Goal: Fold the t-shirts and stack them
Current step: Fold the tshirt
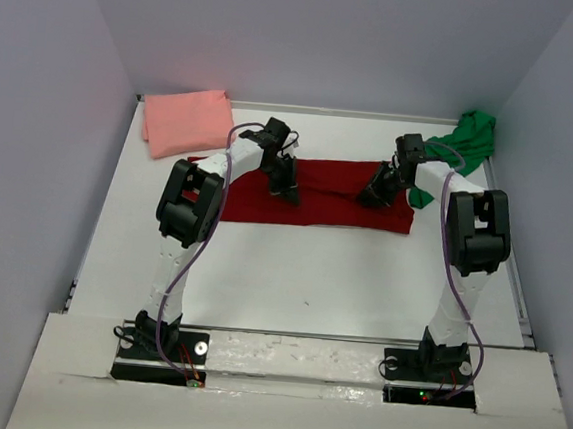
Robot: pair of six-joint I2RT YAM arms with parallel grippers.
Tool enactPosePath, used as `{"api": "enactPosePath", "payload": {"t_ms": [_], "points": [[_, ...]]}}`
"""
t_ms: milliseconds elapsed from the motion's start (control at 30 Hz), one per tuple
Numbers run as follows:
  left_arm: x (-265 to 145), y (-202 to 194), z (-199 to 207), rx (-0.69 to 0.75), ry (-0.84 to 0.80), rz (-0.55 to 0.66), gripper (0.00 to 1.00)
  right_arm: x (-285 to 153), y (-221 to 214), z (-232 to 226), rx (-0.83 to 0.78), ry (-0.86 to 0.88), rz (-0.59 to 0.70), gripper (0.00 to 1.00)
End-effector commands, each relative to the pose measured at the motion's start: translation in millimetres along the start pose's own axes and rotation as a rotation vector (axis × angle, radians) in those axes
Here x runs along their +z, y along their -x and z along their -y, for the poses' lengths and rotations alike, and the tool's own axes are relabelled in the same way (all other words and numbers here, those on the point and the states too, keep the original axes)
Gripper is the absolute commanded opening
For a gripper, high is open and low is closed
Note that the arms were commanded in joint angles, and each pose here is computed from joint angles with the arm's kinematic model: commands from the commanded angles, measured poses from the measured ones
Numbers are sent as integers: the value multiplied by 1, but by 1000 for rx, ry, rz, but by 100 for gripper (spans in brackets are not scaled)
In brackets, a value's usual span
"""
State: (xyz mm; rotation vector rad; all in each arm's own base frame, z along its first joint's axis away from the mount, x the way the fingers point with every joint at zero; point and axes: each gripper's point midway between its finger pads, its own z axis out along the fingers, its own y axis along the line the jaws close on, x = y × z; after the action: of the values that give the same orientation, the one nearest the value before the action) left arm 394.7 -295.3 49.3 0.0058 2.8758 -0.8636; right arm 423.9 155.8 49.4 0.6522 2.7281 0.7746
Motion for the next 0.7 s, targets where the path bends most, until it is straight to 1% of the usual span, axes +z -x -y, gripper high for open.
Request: {"api": "enactPosePath", "payload": {"t_ms": [0,100,133,200,233,267,667], "points": [[-2,-10,5,23,-15,-37,0,3,19,-14,-22,28,59,31],[-3,-12,4,26,-12,-40,0,6,18,-18,-26,34,57,22],[-2,-14,2,24,-7,-45,0,6,20,-20,-28,37,62,14],[-3,-16,2,28,-6,-45,0,7,22,-21,-25,40,66,9],[-3,-17,0,24,-1,-49,0,6,25,-24,-28,47,72,3],[-3,-18,1,28,-2,-49,0,7,26,-25,-26,48,75,0],[-2,-23,-3,37,2,-69,0,-2,52,-68,2,153,93,0]]}}
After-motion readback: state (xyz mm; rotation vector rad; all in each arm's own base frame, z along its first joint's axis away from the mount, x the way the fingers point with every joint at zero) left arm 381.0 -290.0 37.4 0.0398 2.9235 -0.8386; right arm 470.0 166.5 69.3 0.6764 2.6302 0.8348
